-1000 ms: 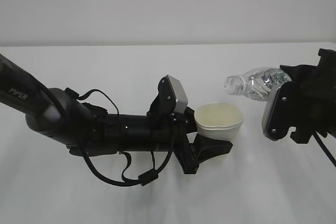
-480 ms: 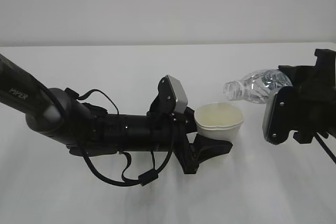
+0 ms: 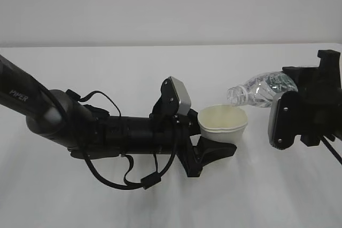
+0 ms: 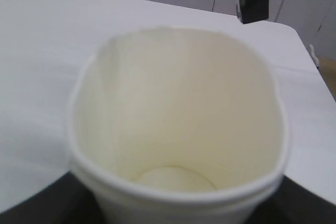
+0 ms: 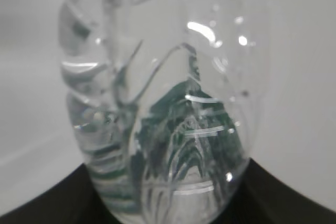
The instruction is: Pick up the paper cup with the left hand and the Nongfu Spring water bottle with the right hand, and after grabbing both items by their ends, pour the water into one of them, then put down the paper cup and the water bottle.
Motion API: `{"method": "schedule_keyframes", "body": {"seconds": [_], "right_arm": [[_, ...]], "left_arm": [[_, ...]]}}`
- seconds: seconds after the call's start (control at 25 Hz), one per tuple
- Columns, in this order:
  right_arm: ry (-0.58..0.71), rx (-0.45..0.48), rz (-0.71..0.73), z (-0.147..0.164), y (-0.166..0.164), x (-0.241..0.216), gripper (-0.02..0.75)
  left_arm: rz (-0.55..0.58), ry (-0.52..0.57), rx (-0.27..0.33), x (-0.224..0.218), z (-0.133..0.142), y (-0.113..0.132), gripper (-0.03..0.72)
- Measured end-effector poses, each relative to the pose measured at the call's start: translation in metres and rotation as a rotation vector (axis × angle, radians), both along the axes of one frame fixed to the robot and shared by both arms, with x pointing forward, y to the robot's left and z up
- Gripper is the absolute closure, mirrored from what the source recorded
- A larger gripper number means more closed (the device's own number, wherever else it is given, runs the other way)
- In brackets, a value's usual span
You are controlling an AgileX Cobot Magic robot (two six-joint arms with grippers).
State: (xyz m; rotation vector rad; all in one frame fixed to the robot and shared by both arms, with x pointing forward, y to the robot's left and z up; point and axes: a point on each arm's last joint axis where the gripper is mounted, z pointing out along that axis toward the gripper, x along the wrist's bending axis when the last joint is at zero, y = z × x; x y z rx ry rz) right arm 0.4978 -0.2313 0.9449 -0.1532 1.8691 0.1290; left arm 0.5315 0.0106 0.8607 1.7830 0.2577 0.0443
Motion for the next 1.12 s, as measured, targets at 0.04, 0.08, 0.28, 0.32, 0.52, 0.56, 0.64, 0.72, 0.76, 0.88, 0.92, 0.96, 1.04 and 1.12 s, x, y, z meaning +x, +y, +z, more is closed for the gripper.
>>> {"method": "schedule_keyframes", "body": {"seconds": [0.04, 0.08, 0.28, 0.32, 0.52, 0.56, 0.64, 0.72, 0.76, 0.88, 0.92, 0.96, 1.04, 1.12], "right_arm": [[0.000, -0.002, 0.001, 0.0000, 0.0000, 0.0000, 0.346], [0.000, -0.002, 0.001, 0.0000, 0.0000, 0.0000, 0.346], [-0.005, -0.027, 0.008, 0.0000, 0.0000, 0.0000, 0.346], [-0.005, -0.029, 0.009, 0.0000, 0.0000, 0.0000, 0.346], [-0.006, -0.037, 0.012, 0.0000, 0.0000, 0.0000, 0.346], [-0.007, -0.038, 0.012, 0.0000, 0.0000, 0.0000, 0.346], [-0.007, -0.040, 0.013, 0.0000, 0.0000, 0.0000, 0.346], [-0.008, -0.043, 0.014, 0.0000, 0.0000, 0.0000, 0.346], [-0.008, -0.043, 0.015, 0.0000, 0.0001, 0.0000, 0.346], [-0.009, -0.049, 0.018, 0.0000, 0.0002, 0.0000, 0.346], [-0.009, -0.051, 0.019, 0.0000, 0.0002, 0.0000, 0.346], [-0.009, -0.051, 0.019, 0.0000, 0.0002, 0.0000, 0.346], [-0.014, -0.053, 0.020, 0.0004, 0.0003, 0.0001, 0.346], [-0.017, -0.052, 0.020, 0.0007, 0.0003, 0.0002, 0.346]], "left_arm": [[0.000, 0.000, 0.000, 0.0000, 0.0000, 0.0000, 0.239], [0.000, 0.000, 0.000, 0.0000, 0.0000, 0.0000, 0.239], [0.000, 0.000, 0.000, 0.0000, 0.0000, 0.0000, 0.239], [0.000, 0.000, 0.000, 0.0000, 0.0000, 0.0000, 0.239], [0.000, 0.000, 0.000, 0.0000, 0.0000, 0.0000, 0.239], [0.000, 0.000, 0.000, 0.0000, 0.0000, 0.0000, 0.241], [0.000, 0.000, 0.000, 0.0000, 0.0000, 0.0000, 0.242], [0.000, 0.000, 0.000, 0.0000, 0.0000, 0.0000, 0.242], [0.000, 0.000, 0.000, 0.0000, 0.0000, 0.0000, 0.242], [0.000, 0.000, 0.000, 0.0000, 0.0000, 0.0000, 0.242], [0.000, 0.000, 0.000, 0.0000, 0.0000, 0.0000, 0.242], [0.000, 0.000, 0.000, 0.0000, 0.0000, 0.0000, 0.242], [0.000, 0.002, 0.000, 0.0000, -0.0004, 0.0000, 0.242], [0.000, 0.002, 0.000, 0.0000, -0.0004, 0.0000, 0.242]]}}
